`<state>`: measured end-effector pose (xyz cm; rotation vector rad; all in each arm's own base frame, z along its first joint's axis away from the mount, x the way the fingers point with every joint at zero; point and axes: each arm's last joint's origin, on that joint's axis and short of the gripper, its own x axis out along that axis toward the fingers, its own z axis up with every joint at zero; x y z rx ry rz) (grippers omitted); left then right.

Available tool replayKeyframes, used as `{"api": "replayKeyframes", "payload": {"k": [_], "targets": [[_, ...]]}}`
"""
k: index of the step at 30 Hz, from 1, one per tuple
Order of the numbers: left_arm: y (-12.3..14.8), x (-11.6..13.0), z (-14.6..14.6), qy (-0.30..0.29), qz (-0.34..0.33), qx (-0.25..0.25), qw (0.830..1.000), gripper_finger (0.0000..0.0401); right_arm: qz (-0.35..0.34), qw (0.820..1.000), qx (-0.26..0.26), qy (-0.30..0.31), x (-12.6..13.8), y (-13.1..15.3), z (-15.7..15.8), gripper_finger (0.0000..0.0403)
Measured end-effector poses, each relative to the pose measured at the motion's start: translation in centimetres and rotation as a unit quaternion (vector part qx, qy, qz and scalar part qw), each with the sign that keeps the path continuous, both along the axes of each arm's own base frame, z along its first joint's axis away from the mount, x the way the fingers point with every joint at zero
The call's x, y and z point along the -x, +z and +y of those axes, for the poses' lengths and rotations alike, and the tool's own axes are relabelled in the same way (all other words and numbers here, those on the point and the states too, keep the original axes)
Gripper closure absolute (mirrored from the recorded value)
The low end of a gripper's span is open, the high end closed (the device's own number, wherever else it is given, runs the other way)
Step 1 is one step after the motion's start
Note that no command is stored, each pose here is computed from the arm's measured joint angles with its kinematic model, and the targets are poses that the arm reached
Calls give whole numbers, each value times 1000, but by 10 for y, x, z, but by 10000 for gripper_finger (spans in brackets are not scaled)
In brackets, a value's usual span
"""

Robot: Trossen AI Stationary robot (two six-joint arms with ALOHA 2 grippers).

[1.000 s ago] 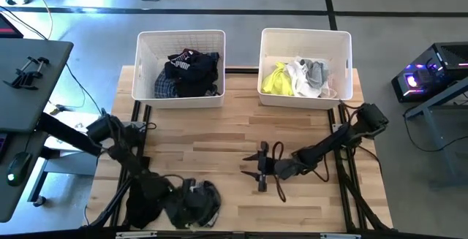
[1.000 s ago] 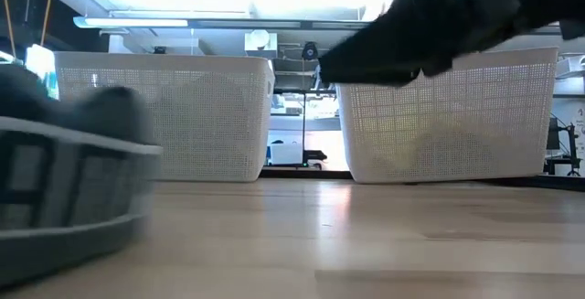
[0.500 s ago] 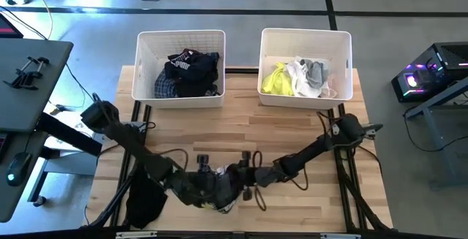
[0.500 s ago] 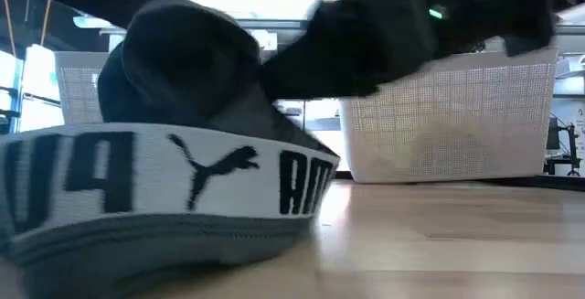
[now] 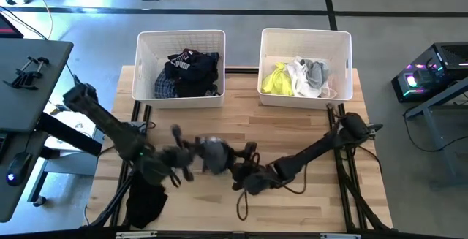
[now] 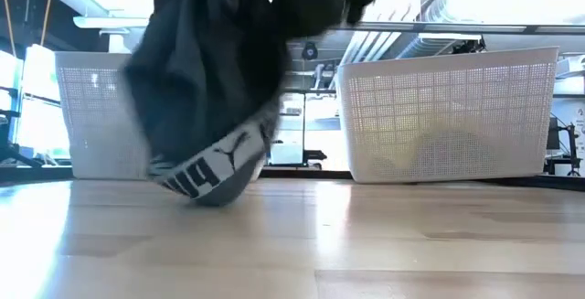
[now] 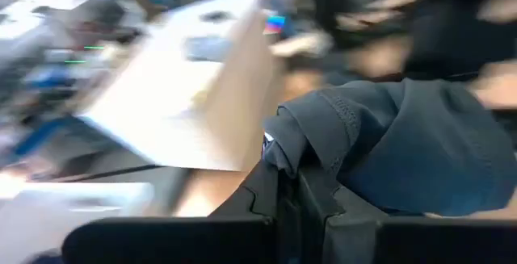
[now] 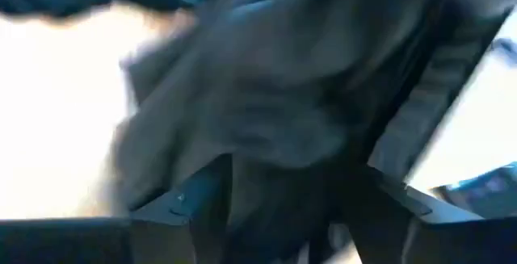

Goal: Sort clothes
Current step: Put the gray boxer shorts into the left white bin

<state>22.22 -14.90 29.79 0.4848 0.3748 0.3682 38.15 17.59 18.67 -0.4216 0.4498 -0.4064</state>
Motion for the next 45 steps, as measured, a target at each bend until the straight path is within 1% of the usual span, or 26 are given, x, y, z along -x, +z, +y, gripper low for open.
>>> {"api": "replayKeyframes", "payload": {"k": [4, 7, 9, 11, 13, 17, 18, 20, 22, 23, 24, 26, 27, 30, 31, 33, 36, 39, 42, 45], "targets": [[28, 16, 22, 77, -52, -31, 995, 398, -24, 999, 34, -14, 15, 31, 16, 199], [46, 21, 40, 111, -72, -43, 990, 398, -44, 998, 36, -14, 28, 48, 26, 199], [58, 21, 53, 135, -79, -62, 986, 398, -58, 997, 35, -20, 35, 56, 31, 199], [77, 21, 69, 162, -85, -86, 979, 398, -61, 997, 42, -27, 40, 57, 35, 199], [103, 22, 86, 191, -102, -103, 971, 398, -56, 996, 54, -33, 43, 54, 38, 199], [151, 34, 124, 195, -138, -153, 959, 398, -57, 997, 34, -41, 47, 50, 40, 199], [161, 40, 135, 214, -146, -158, 953, 398, -57, 997, 28, -44, 47, 49, 39, 199], [178, 54, 156, 272, -153, -167, 935, 398, -56, 997, 14, -50, 49, 46, 38, 199], [184, 67, 175, 330, -147, -174, 916, 398, -52, 997, 4, -59, 50, 42, 36, 199], [185, 73, 183, 349, -149, -176, 908, 398, -48, 997, 1, -62, 51, 41, 35, 199], [185, 79, 190, 361, -149, -177, 904, 398, -46, 997, -1, -65, 52, 39, 34, 199], [181, 84, 203, 367, -155, -165, 902, 398, -43, 997, -3, -69, 53, 37, 33, 199], [177, 85, 209, 363, -158, -152, 906, 398, -40, 997, -3, -70, 54, 37, 33, 199], [160, 79, 230, 331, -153, -92, 927, 398, -40, 997, -6, -73, 54, 36, 32, 199], [154, 74, 238, 322, -146, -69, 933, 398, -40, 996, -7, -73, 54, 36, 32, 199], [139, 63, 258, 327, -114, -31, 938, 398, -40, 996, -7, -73, 54, 36, 32, 199], [110, 46, 287, 368, -44, 14, 929, 397, -40, 996, -7, -73, 54, 36, 32, 199], [87, 36, 311, 398, -1, 55, 916, 385, -40, 996, -9, -74, 54, 36, 32, 199], [64, 29, 330, 382, 35, 121, 916, 357, -38, 996, -9, -74, 55, 35, 32, 199], [51, 27, 341, 364, 46, 176, 913, 319, -38, 996, -13, -76, 55, 35, 31, 199]]}}
